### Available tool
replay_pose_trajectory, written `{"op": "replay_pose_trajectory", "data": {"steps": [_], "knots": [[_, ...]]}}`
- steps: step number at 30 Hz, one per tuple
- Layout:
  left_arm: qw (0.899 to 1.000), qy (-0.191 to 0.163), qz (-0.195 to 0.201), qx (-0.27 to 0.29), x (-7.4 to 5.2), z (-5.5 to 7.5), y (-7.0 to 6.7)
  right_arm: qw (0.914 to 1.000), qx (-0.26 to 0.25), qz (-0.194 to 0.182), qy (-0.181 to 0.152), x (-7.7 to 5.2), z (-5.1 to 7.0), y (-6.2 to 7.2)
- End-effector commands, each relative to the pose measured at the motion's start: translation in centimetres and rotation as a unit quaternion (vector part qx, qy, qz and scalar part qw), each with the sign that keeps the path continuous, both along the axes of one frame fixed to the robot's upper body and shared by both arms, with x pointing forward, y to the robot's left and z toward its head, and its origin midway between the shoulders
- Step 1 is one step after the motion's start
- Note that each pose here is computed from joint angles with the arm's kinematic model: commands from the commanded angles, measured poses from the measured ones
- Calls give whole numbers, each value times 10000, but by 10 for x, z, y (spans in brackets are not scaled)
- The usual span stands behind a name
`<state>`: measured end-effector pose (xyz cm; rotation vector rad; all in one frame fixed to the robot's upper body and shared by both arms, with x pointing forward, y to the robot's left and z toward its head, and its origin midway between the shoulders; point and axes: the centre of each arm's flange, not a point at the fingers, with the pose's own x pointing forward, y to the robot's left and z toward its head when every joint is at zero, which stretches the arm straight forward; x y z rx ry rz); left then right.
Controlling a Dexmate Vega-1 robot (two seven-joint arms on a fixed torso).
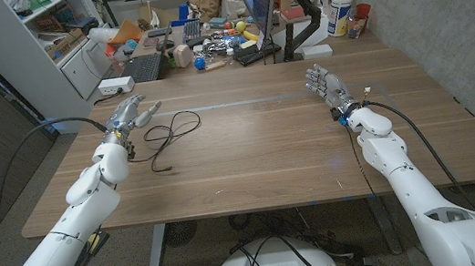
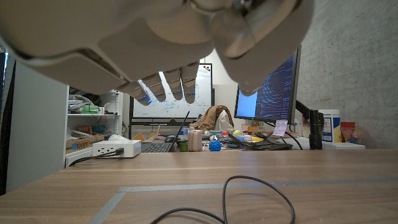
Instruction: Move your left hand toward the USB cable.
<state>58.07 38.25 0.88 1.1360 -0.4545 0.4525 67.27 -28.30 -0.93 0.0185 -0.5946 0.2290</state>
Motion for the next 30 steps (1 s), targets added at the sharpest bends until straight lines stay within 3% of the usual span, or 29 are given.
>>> {"op": "replay_pose_trajectory", "data": {"steps": [1, 30], "knots": [[9999, 114, 59, 87, 8, -2, 1, 10000, 3, -17, -21, 1, 2, 2], [9992, 355, 119, 137, 18, -11, -1, 10000, 7, -10, -30, 3, 3, 3]]}}
